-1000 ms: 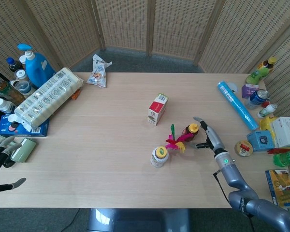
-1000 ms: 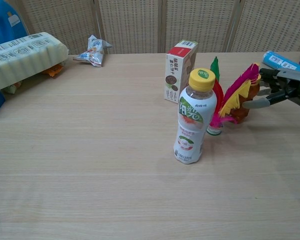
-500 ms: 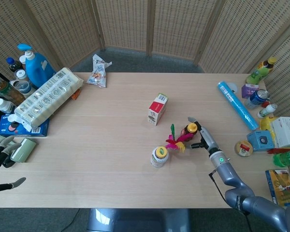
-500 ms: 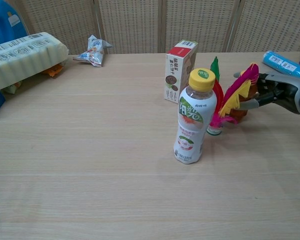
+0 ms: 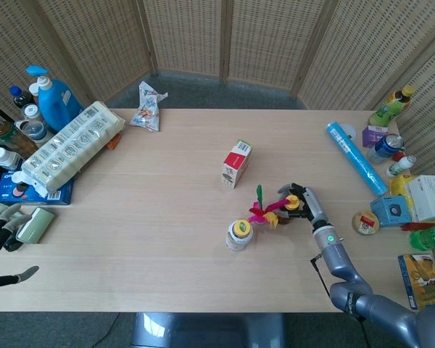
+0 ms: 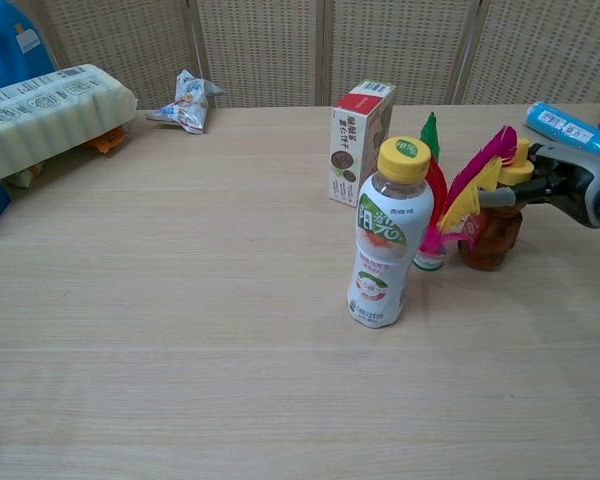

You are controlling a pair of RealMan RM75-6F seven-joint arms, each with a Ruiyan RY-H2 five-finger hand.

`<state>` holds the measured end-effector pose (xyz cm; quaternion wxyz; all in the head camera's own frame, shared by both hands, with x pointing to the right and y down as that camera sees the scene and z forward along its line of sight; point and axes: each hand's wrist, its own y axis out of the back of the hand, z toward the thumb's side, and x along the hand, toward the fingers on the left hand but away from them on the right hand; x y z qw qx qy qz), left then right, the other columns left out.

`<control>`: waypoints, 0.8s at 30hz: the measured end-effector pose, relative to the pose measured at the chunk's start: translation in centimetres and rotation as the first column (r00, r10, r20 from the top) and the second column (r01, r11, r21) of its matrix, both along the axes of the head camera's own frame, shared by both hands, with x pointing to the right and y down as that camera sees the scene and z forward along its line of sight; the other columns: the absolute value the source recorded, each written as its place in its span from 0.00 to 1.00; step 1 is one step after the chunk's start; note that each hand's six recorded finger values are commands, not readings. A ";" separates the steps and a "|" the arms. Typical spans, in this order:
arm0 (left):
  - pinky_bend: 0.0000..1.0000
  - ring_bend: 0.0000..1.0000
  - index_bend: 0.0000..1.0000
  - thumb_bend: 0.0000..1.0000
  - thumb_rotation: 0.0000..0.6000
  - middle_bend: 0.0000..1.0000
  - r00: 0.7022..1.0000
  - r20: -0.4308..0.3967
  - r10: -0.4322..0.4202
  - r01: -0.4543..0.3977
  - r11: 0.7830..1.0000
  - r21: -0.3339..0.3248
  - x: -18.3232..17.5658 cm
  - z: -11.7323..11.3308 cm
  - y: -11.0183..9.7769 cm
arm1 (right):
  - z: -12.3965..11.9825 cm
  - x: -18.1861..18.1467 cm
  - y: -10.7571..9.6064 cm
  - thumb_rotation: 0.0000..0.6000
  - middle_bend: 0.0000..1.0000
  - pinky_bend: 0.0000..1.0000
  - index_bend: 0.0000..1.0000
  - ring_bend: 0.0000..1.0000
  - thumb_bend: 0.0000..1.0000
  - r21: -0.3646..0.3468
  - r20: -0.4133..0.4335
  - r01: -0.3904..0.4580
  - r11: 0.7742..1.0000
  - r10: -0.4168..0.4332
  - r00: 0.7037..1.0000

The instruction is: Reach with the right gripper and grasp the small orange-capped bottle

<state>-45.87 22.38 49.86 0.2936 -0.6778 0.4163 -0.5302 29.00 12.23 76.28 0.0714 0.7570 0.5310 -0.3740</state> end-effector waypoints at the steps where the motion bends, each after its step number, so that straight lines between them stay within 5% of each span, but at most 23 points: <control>1: 0.00 0.00 0.19 0.00 1.00 0.00 1.000 0.000 0.000 0.000 1.000 0.000 0.0 0.0 0.0 | -0.1 0.0 0.0 1.00 0.72 0.57 0.52 0.29 0.00 0.004 -0.002 -0.002 1.000 0.002 1.000; 11: 0.00 0.00 0.19 0.00 1.00 0.00 1.000 -0.010 0.007 -0.007 1.000 0.000 0.2 -0.1 0.1 | -1.7 0.4 -0.7 1.00 0.72 0.57 0.53 0.29 0.00 0.045 -0.008 0.002 0.999 -0.002 1.000; 24: 0.00 0.00 0.19 0.00 1.00 0.00 1.000 -0.029 0.010 -0.010 1.000 -0.001 0.2 -0.4 0.1 | -6.8 1.0 -3.4 1.00 0.72 0.57 0.52 0.29 0.00 0.151 -0.021 0.006 0.989 -0.003 1.000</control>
